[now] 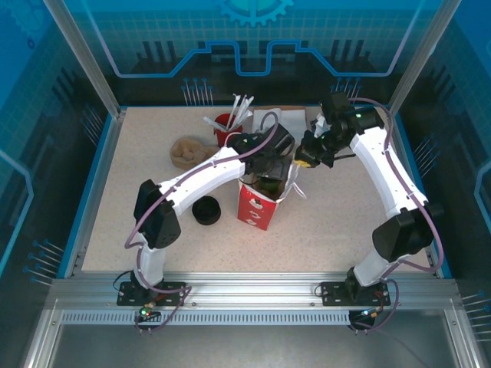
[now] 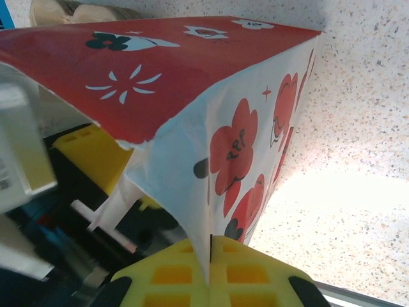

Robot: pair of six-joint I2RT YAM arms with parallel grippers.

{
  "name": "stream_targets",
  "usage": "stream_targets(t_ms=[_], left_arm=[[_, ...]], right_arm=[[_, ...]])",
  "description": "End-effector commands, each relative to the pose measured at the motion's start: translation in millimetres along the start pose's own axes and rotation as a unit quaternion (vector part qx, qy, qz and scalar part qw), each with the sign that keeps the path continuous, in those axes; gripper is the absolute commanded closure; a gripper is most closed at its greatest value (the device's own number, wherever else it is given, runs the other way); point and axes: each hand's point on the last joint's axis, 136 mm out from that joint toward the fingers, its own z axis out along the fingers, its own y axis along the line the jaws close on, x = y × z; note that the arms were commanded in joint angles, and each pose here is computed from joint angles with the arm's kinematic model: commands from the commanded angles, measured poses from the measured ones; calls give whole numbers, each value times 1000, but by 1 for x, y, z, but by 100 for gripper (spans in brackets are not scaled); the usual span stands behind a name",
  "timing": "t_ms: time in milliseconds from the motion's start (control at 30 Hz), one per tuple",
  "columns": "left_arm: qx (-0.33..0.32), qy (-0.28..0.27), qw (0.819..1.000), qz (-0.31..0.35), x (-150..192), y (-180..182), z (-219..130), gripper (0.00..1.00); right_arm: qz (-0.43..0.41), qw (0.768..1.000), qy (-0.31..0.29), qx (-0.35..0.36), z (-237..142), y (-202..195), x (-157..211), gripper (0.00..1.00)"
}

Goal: Pack the takeout coffee

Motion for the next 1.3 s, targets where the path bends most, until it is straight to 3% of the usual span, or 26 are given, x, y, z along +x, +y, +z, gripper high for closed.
stream_targets(t_ms=[0,300,600,900,1267], left_arm=[[62,-45,997,-9,-19,-17,-35,16],[138,-72,988,-8,-30,-39,-60,16],[164,-144,976,-7,-59,-33,-119,17],[139,-213,966,-36,-80,15,-166,17],[84,-215,968,-96,-79,86,-159,17]], right_arm=[[-11,1000,11,2,-4,2,1,98],[-17,1000,12,-7,-8,5,-6,97],[-45,997,31,-47,-6,8,-9,95],[-101,986,38,-125,-3,28,-9,94],[-122,975,43,-182,7,40,-17,92]])
